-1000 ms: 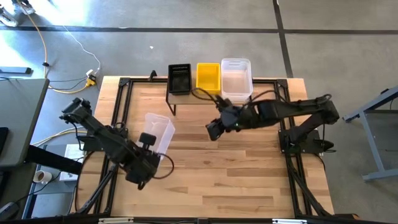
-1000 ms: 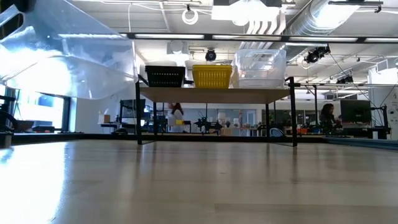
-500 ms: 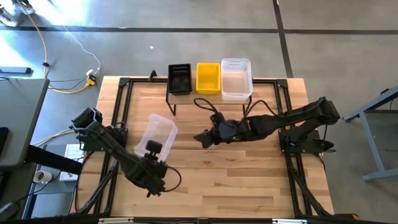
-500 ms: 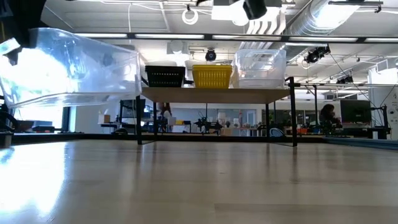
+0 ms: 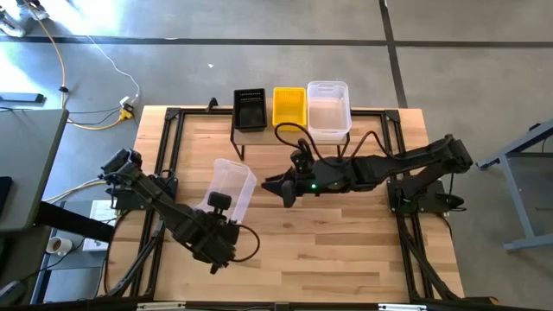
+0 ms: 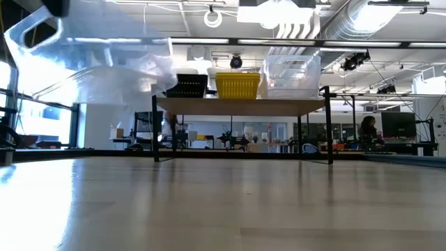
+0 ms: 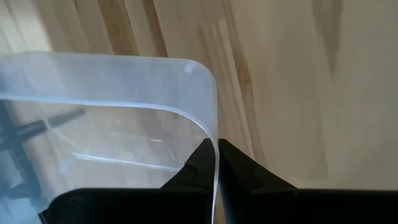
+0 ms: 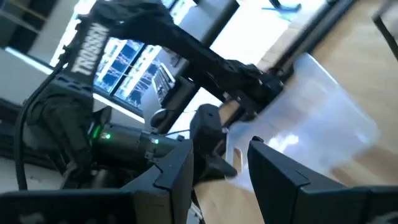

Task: Stack baskets on shelf by color
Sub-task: Move the transparent bin to the center of the table

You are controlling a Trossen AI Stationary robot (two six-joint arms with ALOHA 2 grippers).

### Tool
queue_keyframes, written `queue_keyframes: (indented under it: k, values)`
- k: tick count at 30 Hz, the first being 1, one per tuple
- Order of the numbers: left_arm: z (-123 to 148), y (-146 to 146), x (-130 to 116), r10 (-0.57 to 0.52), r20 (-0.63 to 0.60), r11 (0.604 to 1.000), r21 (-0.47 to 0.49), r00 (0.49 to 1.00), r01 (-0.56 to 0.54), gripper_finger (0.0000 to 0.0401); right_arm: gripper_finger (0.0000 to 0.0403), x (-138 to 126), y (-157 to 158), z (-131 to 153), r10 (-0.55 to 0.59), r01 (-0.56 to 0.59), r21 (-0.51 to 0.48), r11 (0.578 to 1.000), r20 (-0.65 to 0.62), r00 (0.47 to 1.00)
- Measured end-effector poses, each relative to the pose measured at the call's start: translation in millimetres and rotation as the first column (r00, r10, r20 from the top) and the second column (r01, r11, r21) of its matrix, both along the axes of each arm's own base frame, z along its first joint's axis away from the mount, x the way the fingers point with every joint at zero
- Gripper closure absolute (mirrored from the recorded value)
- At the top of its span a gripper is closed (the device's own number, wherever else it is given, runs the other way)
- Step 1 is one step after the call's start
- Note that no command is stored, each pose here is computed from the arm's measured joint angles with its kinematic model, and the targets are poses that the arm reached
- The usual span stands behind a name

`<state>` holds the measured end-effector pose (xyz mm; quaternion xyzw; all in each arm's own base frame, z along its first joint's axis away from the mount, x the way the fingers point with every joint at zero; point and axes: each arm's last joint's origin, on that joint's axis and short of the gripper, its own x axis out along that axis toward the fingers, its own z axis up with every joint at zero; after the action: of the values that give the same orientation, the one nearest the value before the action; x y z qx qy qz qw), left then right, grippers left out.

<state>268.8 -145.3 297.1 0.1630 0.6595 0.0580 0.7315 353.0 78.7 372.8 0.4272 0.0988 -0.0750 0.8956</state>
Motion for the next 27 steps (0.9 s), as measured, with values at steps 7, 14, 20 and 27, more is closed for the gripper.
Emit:
queue_keyframes:
  k: [7, 14, 20, 27]
  values:
    - [16, 2, 8, 0.033, 0.058, 0.996, -0.08, 0.998, -0.028, 0.0401, 0.0265, -1, 0, 11, 0.029, -0.028, -0.087, 0.996, 0.016, 0.999]
    - [15, -3, 22, 0.07, 0.122, 0.972, -0.231, 0.99, -0.04, 0.0401, 0.0265, -4, -1, -2, 0.021, -0.031, -0.087, 0.996, -0.114, 0.993]
    - [-3, -6, 35, 0.087, 0.067, 0.969, -0.238, 0.994, -0.069, 0.0401, 0.0265, -6, -3, -7, 0.015, -0.032, -0.1, 0.994, -0.174, 0.985]
    - [-27, -11, 56, 0.082, 0.057, 0.965, -0.255, 0.995, -0.065, 0.0401, 0.0265, -5, -13, -9, 0.056, -0.071, -0.071, 0.995, -0.199, 0.978]
